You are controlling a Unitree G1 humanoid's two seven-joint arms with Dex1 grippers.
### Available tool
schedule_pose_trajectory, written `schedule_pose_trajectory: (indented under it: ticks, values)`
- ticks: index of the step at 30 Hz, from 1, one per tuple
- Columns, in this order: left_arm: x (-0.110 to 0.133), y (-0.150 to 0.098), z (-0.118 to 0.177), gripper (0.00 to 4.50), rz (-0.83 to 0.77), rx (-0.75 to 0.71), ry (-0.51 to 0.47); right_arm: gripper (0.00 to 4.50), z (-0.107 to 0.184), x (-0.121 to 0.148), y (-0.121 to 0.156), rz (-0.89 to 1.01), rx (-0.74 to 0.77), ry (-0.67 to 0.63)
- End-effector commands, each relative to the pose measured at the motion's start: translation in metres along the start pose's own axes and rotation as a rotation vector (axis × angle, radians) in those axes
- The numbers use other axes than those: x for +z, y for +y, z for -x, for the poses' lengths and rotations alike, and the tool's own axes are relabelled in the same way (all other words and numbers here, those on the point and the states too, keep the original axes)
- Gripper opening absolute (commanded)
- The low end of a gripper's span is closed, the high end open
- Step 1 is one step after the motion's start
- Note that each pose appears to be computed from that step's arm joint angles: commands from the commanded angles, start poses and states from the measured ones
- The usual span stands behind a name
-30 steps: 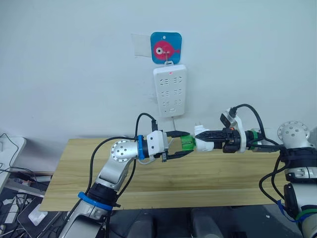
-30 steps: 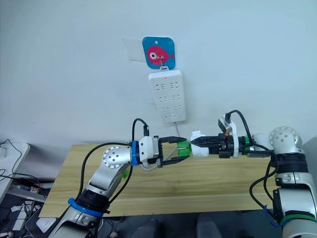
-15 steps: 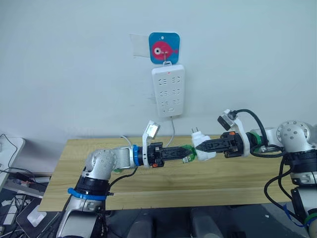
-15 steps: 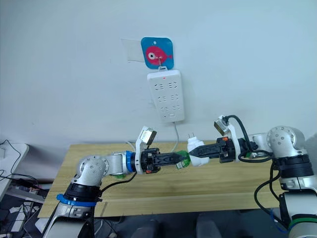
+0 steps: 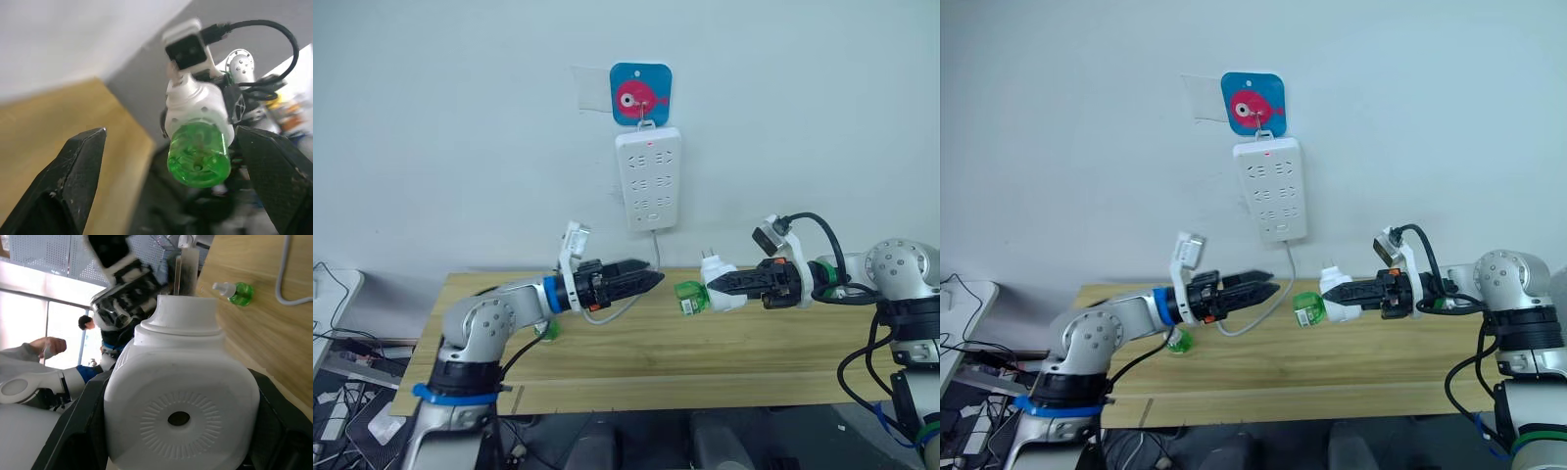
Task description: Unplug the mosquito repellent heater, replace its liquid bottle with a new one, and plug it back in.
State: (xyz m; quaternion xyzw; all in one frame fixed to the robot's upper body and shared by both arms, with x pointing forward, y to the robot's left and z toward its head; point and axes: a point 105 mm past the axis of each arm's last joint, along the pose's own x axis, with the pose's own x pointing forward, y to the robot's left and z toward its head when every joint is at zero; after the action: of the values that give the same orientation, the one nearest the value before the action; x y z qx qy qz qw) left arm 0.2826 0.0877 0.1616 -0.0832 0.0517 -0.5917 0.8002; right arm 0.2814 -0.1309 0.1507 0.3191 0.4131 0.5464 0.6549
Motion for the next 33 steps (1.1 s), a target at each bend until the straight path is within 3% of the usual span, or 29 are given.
schedule_pose_trajectory:
  ticks: [1,5,10,18,23,26,31,33]
  values:
    - [-0.001,-0.03,-0.009,4.48,-0.558,-0.117,0.037,3.03,0.007,0.016,0.009,0.01,0.044,-0.075]
    - [-0.023,-0.033,-0.014,4.48,-0.893,-0.125,0.021,3.03,0.005,0.02,0.01,-0.004,0.054,-0.083]
    - [-0.028,-0.021,-0.029,4.48,-1.127,-0.05,-0.024,3.03,0.002,0.017,0.013,-0.002,0.064,-0.066]
    - [-0.016,-0.023,-0.052,4.48,-1.319,-0.024,-0.149,3.03,0.0,0.014,0.015,0.005,0.067,-0.046]
    - [-0.017,-0.023,-0.053,4.48,-1.339,-0.05,-0.149,3.03,0.0,0.014,0.015,0.009,0.063,-0.044]
    - [-0.02,-0.026,-0.053,3.94,-1.338,-0.074,-0.151,3.03,-0.001,0.014,0.014,0.01,0.062,-0.044]
    - [-0.024,-0.027,-0.053,2.47,-1.304,-0.087,-0.146,3.03,-0.002,0.014,0.015,0.011,0.065,-0.043]
    - [-0.024,-0.026,-0.053,2.28,-1.25,-0.083,-0.148,3.03,-0.002,0.013,0.015,0.013,0.065,-0.041]
